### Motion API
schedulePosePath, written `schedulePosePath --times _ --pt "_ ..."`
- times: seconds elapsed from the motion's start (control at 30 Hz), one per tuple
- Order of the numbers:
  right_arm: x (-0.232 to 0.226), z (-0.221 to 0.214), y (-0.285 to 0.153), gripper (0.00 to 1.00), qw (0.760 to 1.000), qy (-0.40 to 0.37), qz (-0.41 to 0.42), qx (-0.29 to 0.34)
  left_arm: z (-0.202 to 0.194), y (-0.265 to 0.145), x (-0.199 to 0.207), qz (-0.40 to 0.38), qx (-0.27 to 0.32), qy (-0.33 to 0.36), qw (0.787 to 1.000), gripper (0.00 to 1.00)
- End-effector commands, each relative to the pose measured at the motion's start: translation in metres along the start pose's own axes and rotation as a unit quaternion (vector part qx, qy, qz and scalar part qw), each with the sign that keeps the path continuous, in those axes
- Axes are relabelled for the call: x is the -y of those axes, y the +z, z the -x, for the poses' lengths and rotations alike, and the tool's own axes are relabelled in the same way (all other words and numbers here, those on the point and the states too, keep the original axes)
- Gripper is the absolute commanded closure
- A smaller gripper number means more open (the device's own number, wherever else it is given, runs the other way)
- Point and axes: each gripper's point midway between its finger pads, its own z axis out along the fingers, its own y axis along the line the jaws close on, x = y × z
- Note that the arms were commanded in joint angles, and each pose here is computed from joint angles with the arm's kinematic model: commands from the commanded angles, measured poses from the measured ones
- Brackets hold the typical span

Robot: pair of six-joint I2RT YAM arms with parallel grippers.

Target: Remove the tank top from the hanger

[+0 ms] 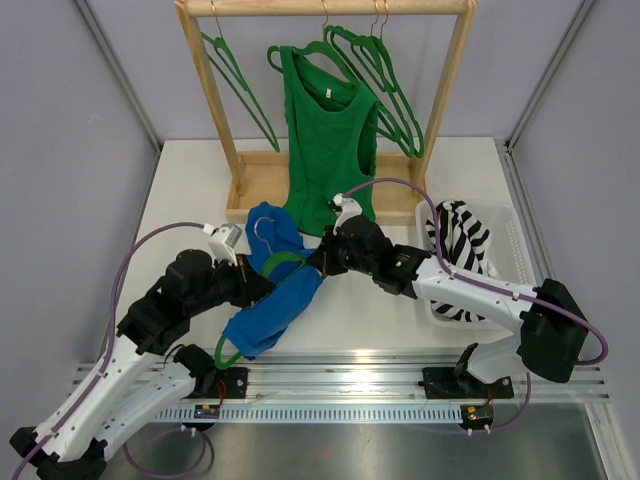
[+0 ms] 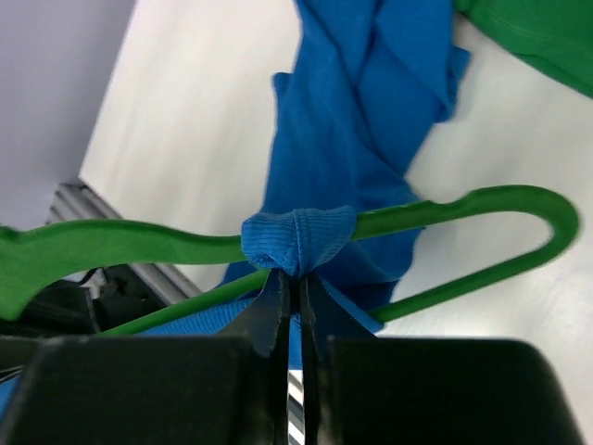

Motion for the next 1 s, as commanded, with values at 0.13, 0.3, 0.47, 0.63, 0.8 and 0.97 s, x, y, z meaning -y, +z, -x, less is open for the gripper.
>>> schedulePosePath --times 0.13,0.3,0.47,0.63,0.8,0.97 --pt "0.043 0.028 -0.012 1.0 0.992 -0.03 -0.106 0.052 0.022 -0.017 0.016 -0.019 0.035 0.035 0.999 1.0" --pt "0.099 0.035 -0.014 1.0 0.981 0.0 -0.189 0.049 0.005 -0.019 0.029 -0.068 -0.004 0.064 0.996 1.0" --pt "0.156 0.036 -0.017 1.0 0.965 0.035 -0.258 0.035 -0.007 -0.028 0.038 -0.104 -0.03 0.088 0.99 1.0" --pt "0.171 0.02 -0.009 1.0 0.968 0.058 -0.245 -0.011 0.002 -0.037 0.036 -0.088 -0.005 0.104 0.991 1.0" --pt "0.167 -0.002 -0.001 1.0 0.974 0.078 -0.21 -0.041 0.029 -0.06 0.049 -0.107 0.086 0.117 0.984 1.0" --pt "0.104 -0.01 -0.003 1.0 0.994 0.092 -0.022 -0.053 0.069 -0.084 0.072 -0.149 0.207 0.118 0.96 1.0"
